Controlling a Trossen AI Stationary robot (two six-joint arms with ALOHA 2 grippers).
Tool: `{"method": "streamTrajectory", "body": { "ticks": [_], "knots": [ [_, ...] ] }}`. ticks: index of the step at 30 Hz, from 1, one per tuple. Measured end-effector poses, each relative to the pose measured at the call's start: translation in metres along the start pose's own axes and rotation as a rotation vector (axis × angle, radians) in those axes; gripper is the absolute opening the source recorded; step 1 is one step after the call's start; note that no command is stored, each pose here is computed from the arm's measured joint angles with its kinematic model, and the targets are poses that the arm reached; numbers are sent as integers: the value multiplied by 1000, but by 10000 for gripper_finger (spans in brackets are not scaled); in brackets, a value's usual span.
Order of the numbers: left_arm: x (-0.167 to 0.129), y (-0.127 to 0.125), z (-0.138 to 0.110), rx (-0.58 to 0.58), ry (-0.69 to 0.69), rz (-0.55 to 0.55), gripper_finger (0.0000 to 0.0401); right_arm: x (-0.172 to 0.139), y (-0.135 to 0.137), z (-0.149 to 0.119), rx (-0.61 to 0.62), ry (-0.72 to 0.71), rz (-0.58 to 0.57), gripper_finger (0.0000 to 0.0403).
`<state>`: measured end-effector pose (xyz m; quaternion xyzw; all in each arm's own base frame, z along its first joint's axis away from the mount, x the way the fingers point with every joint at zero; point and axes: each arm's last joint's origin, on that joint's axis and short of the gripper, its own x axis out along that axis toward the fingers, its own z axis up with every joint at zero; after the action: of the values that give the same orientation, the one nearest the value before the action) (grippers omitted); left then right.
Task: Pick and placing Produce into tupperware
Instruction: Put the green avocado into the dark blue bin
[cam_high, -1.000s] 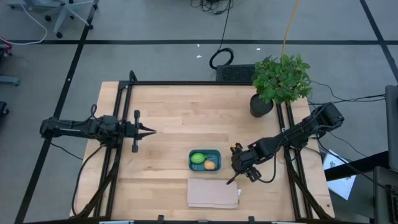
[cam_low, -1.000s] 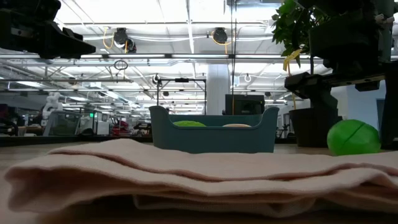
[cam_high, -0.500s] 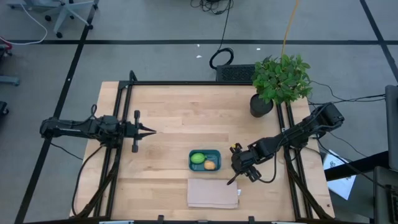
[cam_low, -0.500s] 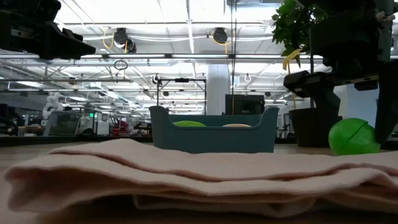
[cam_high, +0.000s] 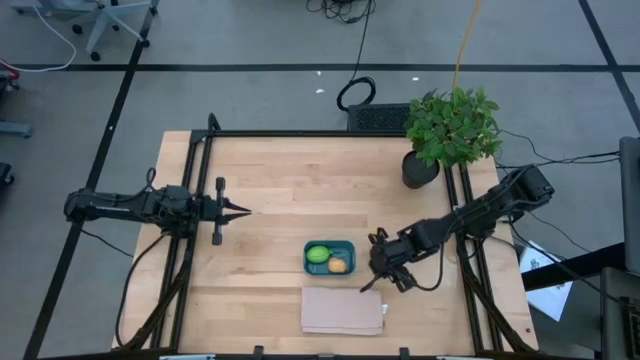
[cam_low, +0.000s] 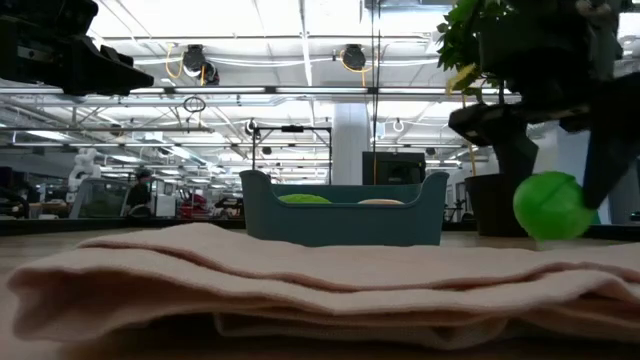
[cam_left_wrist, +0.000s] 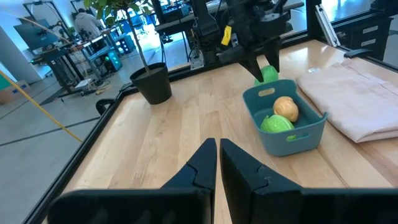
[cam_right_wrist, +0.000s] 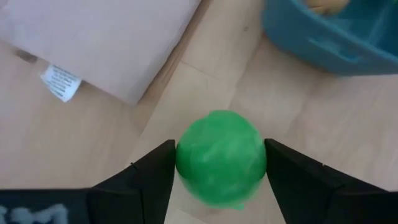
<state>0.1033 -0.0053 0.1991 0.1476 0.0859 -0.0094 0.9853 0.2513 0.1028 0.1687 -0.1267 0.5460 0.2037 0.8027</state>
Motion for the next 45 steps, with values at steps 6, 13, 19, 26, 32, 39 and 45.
{"method": "streamTrajectory", "body": {
  "ticks": [6,13,19,26,32,39,45],
  "knots": [
    [0,0,0,0,0,0,26,-13,-3,9,6,34,0,223],
    [0,0,0,0,0,0,26,-38,-8,22,7,100,0,223],
    [0,0,0,0,0,0,26,-70,-15,40,40,102,-9,223],
    [0,0,0,0,1,0,26,-95,-23,52,79,85,-22,223],
    [0,0,-1,0,6,-1,26,-109,-32,54,100,93,-34,223],
    [0,0,-1,0,7,-2,26,-112,-41,51,74,111,-40,224],
    [0,0,-1,1,7,-2,26,-119,-51,52,44,111,-79,224]
  ]
}}
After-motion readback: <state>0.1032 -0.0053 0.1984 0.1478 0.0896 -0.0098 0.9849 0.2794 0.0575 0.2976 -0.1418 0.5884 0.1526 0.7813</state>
